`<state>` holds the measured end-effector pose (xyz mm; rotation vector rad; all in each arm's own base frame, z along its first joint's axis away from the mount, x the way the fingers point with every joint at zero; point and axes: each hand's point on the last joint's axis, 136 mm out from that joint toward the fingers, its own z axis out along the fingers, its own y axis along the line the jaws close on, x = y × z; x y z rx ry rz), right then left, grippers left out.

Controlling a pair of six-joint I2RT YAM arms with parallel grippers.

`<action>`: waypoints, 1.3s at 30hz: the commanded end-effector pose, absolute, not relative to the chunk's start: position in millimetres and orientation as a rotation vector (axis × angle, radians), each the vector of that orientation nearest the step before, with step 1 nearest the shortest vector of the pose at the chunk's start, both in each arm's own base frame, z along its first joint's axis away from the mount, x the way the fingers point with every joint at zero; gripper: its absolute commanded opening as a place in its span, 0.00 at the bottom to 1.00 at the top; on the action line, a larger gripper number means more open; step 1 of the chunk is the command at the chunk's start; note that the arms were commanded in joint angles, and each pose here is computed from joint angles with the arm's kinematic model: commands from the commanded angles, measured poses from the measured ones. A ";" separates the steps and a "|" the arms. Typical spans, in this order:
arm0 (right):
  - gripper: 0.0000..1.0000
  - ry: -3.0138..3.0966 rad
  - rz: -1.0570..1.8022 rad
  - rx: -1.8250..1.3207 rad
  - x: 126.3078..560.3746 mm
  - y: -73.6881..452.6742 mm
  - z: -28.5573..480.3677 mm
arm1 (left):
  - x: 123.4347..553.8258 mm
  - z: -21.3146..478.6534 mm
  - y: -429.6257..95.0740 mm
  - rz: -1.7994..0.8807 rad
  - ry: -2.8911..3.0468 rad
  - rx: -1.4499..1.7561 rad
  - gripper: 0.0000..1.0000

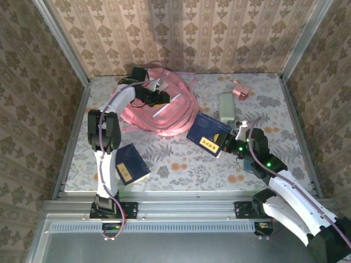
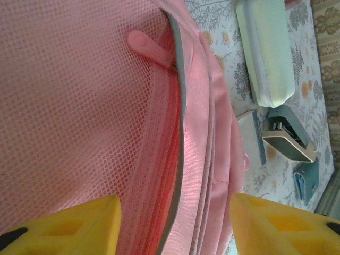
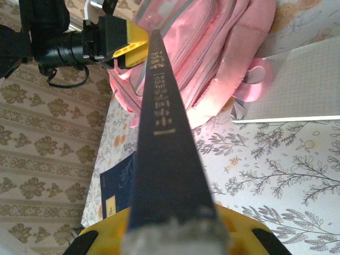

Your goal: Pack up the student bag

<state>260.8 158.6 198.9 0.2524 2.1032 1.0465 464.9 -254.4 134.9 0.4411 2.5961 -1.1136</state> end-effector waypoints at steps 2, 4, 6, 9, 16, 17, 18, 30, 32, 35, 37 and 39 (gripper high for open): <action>0.00 2.033 1.082 0.207 263.9 161.6 225.3 | 459.9 143.8 -266.8 -1.229 2.562 0.485 0.58; 0.00 2.030 1.084 0.209 265.0 161.7 226.0 | 457.7 140.7 -273.3 -1.275 2.553 0.483 0.57; 0.00 2.033 1.082 0.213 265.6 161.2 224.6 | 454.4 140.2 -280.6 -1.310 2.538 0.495 0.54; 0.00 2.039 1.084 0.222 265.8 160.8 221.4 | 451.3 142.0 -289.5 -1.330 2.521 0.517 0.48; 0.00 2.044 1.102 0.250 265.3 159.6 213.3 | 455.7 114.8 -295.5 -1.257 2.597 0.521 0.35; 0.00 2.043 1.105 0.256 264.9 158.7 212.6 | 456.7 108.3 -293.9 -1.211 2.623 0.528 0.35; 0.00 2.041 1.109 0.257 264.3 158.5 212.5 | 457.6 103.7 -292.2 -1.161 2.644 0.538 0.36; 0.00 2.014 1.105 0.247 257.8 151.7 223.4 | 469.0 138.1 -284.5 -0.833 2.598 0.550 0.00; 0.00 2.012 1.089 0.243 256.7 149.3 226.4 | 474.1 177.5 -280.1 -0.872 2.509 0.504 0.00; 0.00 2.014 1.074 0.285 256.7 143.3 226.5 | 477.2 242.6 -267.9 -0.967 2.371 0.436 0.00; 0.00 2.001 1.098 0.327 257.8 140.7 225.9 | 478.0 277.5 -254.8 -1.012 2.303 0.390 0.00; 0.00 1.990 1.113 0.347 258.7 139.5 225.3 | 475.9 308.2 -243.9 -1.087 2.236 0.360 0.00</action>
